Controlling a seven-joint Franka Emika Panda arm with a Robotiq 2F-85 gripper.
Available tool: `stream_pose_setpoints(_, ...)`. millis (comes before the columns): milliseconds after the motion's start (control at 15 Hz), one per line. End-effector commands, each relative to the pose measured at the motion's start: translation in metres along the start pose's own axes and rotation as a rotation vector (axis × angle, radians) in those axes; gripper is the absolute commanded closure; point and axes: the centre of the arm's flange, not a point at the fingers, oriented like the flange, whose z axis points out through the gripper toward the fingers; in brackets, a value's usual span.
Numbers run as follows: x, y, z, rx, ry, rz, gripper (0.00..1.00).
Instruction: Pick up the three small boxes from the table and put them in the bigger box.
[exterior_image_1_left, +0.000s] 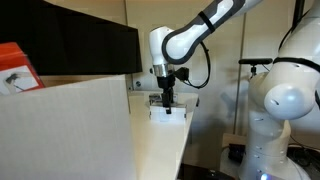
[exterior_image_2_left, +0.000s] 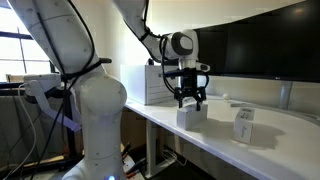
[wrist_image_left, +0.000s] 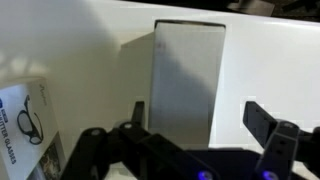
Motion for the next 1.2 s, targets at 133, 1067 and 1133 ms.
stream_pose_setpoints(133, 0.014, 0.015, 0.03, -0.006, -0.082, 0.013, 0.25)
stream_pose_setpoints(1067, 0.003, 0.02, 0.029, -0.041, -0.134, 0.024, 0.69)
stream_pose_setpoints(1133, 0.002, 0.019, 0.027, -0.042, -0.135, 0.018, 0.69)
